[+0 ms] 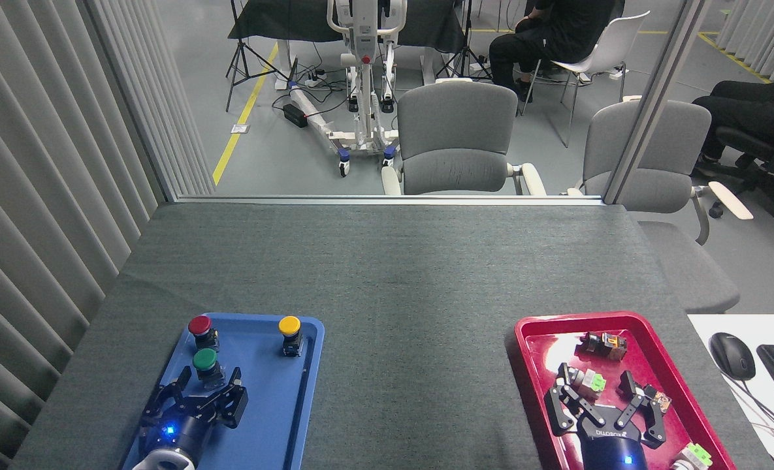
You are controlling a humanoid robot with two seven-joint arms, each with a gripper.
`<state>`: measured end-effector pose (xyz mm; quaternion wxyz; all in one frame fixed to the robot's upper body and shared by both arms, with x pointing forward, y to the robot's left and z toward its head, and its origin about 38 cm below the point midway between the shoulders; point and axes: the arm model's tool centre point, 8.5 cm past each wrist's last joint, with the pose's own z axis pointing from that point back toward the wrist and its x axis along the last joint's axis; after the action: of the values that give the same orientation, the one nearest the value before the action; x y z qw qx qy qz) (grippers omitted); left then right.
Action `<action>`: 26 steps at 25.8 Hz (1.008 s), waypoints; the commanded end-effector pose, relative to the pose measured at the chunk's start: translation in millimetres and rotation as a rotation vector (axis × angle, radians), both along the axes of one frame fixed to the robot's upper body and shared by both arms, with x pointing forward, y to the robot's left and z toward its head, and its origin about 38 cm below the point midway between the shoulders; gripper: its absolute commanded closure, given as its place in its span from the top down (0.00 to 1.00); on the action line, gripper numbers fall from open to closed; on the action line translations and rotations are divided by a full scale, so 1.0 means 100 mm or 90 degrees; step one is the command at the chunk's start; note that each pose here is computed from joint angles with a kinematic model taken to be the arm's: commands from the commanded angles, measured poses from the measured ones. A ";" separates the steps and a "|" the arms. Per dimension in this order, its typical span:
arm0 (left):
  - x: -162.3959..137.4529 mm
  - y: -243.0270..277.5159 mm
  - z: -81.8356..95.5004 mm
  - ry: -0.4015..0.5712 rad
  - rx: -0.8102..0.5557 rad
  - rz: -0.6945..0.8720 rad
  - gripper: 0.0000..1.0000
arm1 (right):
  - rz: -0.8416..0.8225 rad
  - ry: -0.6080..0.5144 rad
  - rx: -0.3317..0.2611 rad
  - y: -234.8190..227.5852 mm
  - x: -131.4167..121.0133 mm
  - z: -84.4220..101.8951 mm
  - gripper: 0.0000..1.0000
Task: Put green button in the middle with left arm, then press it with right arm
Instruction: 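Close the left gripper around the green button and lift it, then carry the green button off the tray to the table middle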
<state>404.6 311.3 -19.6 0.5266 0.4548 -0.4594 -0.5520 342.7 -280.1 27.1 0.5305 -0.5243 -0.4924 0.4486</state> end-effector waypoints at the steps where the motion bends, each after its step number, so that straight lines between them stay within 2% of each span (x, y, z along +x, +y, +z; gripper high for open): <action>1: 0.01 0.01 -0.03 0.007 0.000 0.002 0.78 | 0.014 -0.010 0.001 0.11 0.10 0.07 0.99; 5: 0.02 0.03 -0.06 0.016 0.000 0.007 0.69 | 0.023 0.008 0.000 0.18 0.11 0.03 0.99; 8: 0.01 0.00 -0.11 0.025 -0.002 0.006 0.55 | 0.028 0.010 -0.001 0.18 0.12 0.02 0.99; 11: 0.01 -0.01 -0.11 0.026 -0.003 0.005 0.34 | 0.033 0.008 -0.002 0.17 0.12 0.03 0.99; 13: 0.01 0.00 -0.12 0.030 0.001 0.003 0.15 | 0.060 0.012 -0.013 0.26 0.12 0.02 0.99; 14: 0.01 0.00 -0.12 0.031 0.001 0.003 0.10 | 0.071 0.012 -0.024 0.26 0.13 0.02 0.99; 22: 0.03 0.01 -0.02 0.008 0.005 -0.008 0.04 | 0.063 0.006 -0.025 0.25 0.17 0.07 0.99; 26: -0.03 0.01 0.33 -0.064 0.009 -0.053 0.05 | 0.054 0.001 -0.035 0.21 0.19 0.11 0.99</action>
<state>407.6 312.6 -7.1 0.5066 0.4578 -0.4744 -0.5555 360.2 -256.2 36.0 0.4976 -0.5106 -0.5057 0.4857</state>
